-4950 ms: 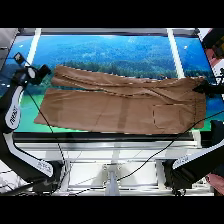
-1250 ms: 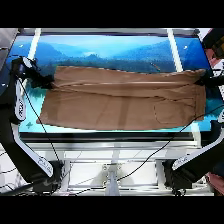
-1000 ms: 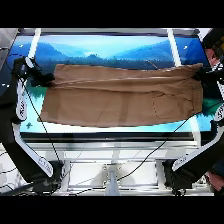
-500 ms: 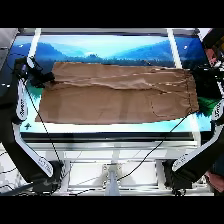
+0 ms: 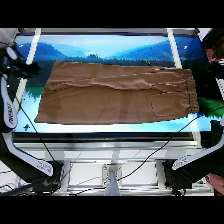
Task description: Fold the clothes and pants, and hang the long-sleeved shirts on hangers.
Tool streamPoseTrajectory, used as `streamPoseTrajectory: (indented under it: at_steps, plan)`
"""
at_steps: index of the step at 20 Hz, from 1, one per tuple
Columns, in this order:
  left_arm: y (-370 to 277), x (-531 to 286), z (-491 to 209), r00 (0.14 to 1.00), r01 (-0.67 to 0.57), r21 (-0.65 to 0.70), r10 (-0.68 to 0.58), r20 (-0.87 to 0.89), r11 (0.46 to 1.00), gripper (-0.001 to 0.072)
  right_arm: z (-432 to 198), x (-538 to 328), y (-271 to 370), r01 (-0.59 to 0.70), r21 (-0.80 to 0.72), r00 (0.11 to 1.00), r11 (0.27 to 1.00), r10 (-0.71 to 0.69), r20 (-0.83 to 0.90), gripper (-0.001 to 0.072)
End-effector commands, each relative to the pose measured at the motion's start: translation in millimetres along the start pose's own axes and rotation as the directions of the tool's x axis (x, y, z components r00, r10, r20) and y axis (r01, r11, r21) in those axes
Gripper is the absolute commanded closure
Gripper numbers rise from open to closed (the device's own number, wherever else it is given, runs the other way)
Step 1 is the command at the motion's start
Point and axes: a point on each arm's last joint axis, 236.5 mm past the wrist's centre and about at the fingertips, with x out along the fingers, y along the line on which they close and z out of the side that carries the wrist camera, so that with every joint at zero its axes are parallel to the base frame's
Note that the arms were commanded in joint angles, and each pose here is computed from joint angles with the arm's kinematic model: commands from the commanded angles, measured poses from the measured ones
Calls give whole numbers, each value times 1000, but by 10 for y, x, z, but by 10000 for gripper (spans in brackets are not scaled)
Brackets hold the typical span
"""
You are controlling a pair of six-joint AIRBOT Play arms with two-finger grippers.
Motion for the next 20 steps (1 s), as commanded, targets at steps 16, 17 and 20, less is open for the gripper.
streamPoseTrajectory:
  at_steps: [16,17,20]
  plan:
    - [779,-1020,-1613,1000,19,121,-19,-2,992,682,-2081,-1178,-166,-52,10,951,999,53,-303,679]
    - [779,-936,-1736,1000,21,119,-19,-21,993,683,-2245,-1138,-185,-31,19,956,999,35,-292,679]
    - [781,-754,-1983,999,27,106,-22,-50,994,682,-2710,-925,-153,-21,97,959,995,48,-278,535]
